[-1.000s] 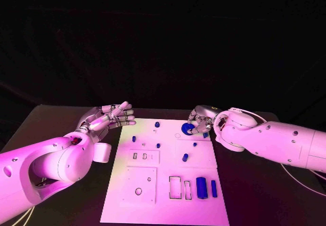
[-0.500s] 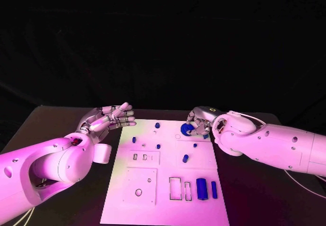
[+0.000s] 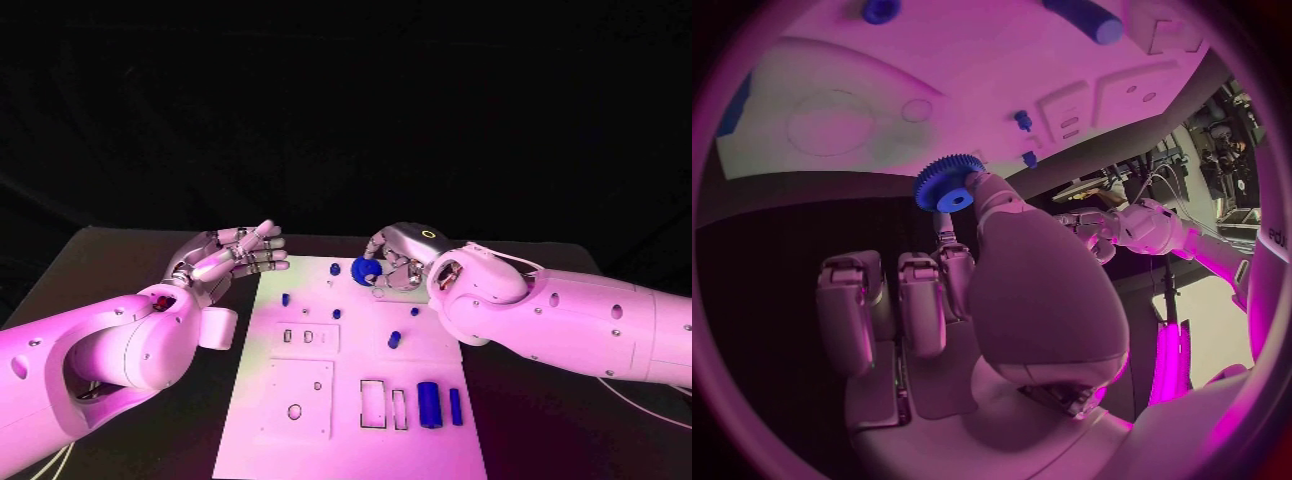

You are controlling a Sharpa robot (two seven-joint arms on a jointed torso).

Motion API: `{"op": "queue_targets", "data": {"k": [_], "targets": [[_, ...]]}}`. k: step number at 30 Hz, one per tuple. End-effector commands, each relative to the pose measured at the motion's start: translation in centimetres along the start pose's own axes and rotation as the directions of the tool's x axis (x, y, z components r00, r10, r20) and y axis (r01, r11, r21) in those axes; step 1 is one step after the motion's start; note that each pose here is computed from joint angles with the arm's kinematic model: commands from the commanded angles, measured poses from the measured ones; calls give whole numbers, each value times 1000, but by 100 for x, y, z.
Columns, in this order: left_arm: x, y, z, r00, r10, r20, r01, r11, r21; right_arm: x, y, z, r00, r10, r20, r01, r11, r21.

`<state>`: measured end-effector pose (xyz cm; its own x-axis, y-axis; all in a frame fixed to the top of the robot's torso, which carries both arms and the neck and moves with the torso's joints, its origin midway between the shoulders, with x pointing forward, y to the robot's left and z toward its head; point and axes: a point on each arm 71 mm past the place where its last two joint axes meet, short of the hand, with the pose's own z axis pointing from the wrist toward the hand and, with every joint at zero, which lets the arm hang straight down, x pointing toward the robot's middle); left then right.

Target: Assemble the parts on the task board

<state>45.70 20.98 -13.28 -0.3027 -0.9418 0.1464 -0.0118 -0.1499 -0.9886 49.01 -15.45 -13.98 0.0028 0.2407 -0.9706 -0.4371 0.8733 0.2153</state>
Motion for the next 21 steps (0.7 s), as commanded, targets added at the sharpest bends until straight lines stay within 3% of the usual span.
{"op": "queue_targets", "data": {"k": [1,10,21], "targets": [[39,-11,7,1000,-10,-27,10,1000,6,6,132,51,999,-34,31,35,999,-28],[60,-9,11,999,-12,-32,12,1000,5,132,356,234,999,-46,8,47,997,-57],[73,-6,13,999,-13,-34,13,1000,2,307,447,379,997,-58,-42,56,997,-54]]}}
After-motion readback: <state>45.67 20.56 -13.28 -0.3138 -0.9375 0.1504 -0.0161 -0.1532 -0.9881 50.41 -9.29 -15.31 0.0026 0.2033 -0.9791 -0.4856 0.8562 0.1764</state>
